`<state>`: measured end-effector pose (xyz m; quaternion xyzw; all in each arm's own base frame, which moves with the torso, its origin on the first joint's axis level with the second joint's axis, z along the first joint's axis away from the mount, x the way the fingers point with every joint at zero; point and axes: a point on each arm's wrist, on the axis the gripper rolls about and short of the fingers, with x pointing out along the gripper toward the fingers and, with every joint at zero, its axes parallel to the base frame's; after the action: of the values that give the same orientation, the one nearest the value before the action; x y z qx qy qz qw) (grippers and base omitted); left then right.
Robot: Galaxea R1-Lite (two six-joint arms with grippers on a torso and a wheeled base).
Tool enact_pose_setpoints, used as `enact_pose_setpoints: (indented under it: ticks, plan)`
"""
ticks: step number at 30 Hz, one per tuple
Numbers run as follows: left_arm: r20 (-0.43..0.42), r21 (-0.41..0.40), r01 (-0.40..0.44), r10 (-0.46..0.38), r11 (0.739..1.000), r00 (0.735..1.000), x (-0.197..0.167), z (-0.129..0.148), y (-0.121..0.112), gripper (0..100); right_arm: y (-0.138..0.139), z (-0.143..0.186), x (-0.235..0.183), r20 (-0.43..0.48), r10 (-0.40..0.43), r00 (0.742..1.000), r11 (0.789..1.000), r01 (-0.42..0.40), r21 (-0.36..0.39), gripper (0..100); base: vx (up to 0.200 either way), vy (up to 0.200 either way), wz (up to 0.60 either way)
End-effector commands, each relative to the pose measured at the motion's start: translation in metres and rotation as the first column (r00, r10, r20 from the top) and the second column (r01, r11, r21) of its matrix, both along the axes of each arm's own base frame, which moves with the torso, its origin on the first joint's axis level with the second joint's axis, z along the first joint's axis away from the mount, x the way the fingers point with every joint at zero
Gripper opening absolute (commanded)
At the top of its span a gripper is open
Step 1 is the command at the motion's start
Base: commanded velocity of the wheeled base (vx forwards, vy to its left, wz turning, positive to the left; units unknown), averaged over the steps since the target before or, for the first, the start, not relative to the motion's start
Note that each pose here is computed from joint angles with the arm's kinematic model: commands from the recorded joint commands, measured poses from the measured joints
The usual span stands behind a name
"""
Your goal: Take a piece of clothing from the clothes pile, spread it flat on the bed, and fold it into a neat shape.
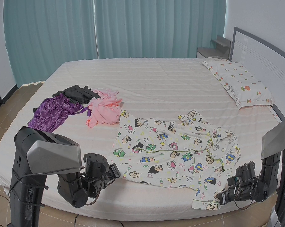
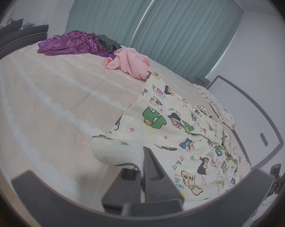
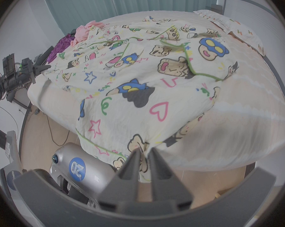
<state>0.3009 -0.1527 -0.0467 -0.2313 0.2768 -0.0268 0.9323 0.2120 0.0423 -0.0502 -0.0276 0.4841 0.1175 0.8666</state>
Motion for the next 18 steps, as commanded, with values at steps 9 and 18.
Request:
enact_pose_setpoints:
  ticks: [9,18]
  plan:
    - [0.004,0.013,-0.013,0.013,1.000,1.000,-0.001,0.000,0.000,0,-0.019,0.034,0.022,0.193,-0.101,0.976,0.995,0.097,0.032,0,0.000,0.000,0.00]
    - [0.018,0.015,-0.021,0.021,1.000,1.000,0.002,0.000,-0.002,0,-0.028,0.034,0.041,0.226,-0.143,0.964,0.990,0.139,0.035,0,0.000,0.000,0.00]
